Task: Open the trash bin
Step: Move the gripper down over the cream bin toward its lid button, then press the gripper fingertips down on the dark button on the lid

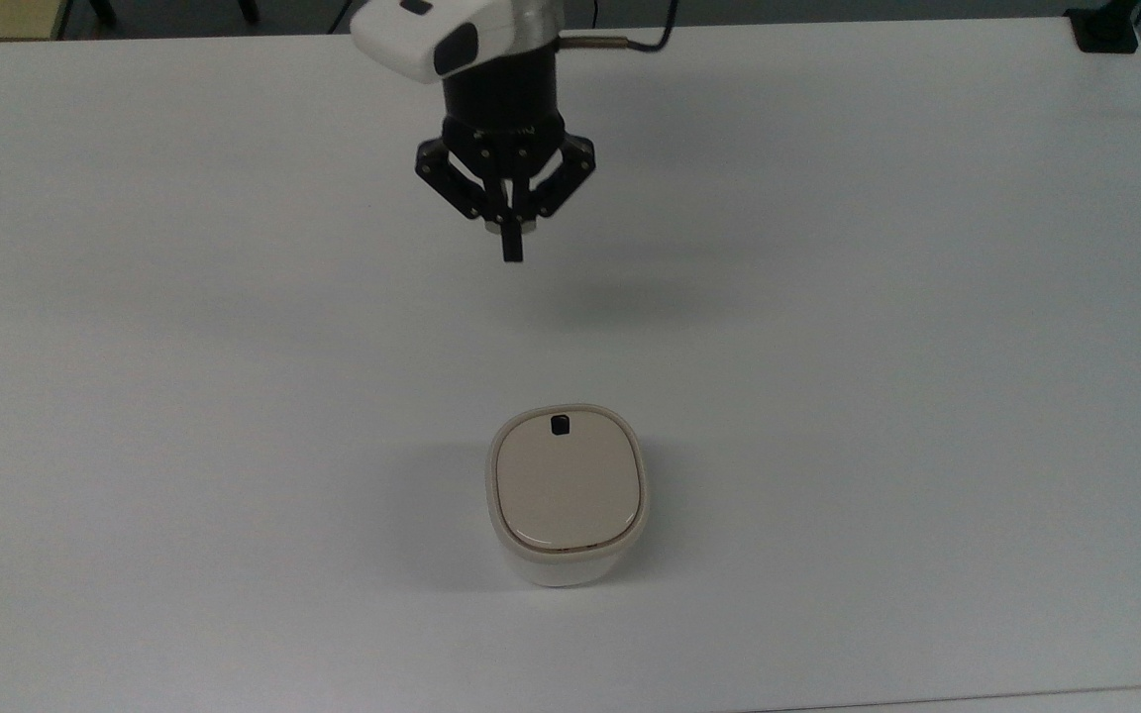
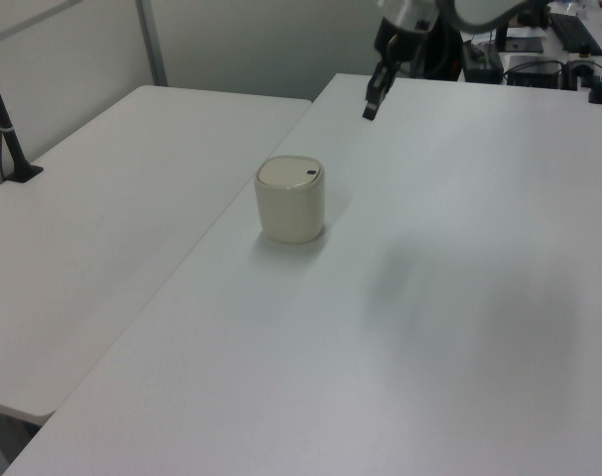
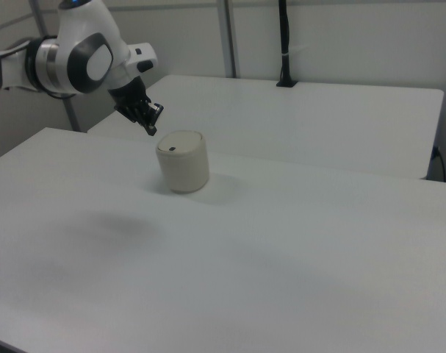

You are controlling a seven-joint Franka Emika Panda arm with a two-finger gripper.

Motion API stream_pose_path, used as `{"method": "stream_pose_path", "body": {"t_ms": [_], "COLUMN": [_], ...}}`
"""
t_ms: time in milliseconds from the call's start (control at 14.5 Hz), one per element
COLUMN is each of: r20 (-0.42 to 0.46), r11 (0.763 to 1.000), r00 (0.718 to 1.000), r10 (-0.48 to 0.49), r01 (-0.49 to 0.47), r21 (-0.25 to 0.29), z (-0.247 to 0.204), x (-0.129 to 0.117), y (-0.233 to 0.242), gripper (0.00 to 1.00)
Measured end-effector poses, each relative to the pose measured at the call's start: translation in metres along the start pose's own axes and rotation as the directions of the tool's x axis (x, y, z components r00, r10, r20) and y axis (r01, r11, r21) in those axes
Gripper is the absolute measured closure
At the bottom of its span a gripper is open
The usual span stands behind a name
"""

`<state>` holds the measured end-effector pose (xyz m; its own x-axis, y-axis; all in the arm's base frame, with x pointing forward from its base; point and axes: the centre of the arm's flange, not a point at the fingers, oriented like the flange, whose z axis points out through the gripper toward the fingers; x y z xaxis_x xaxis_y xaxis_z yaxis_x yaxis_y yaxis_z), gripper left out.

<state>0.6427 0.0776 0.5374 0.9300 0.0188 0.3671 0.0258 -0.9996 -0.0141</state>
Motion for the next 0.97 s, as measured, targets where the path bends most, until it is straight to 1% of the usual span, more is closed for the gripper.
{"method": "stream_pose_path", "body": {"t_ms": [207, 484, 691, 967], "r20": [-0.076, -0.154, -0.174, -0.21], "r11": [0.991, 0.97, 0.957, 0.948], "r00": [0.988, 0.957, 0.942, 0.924], "r10": [0.131, 0.244, 0.288, 0.318], "r01": [-0.13, -0.242, -0.288, -0.317], "r21": [0.015, 0.035, 0.021, 0.041], "z": [0.033, 0.079, 0.107, 0.12], "x": [0.008, 0.015, 0.021, 0.027], "y": [-0.025, -0.04, -0.042, -0.044], "gripper": [0.99, 0.99, 0.99, 0.99]}}
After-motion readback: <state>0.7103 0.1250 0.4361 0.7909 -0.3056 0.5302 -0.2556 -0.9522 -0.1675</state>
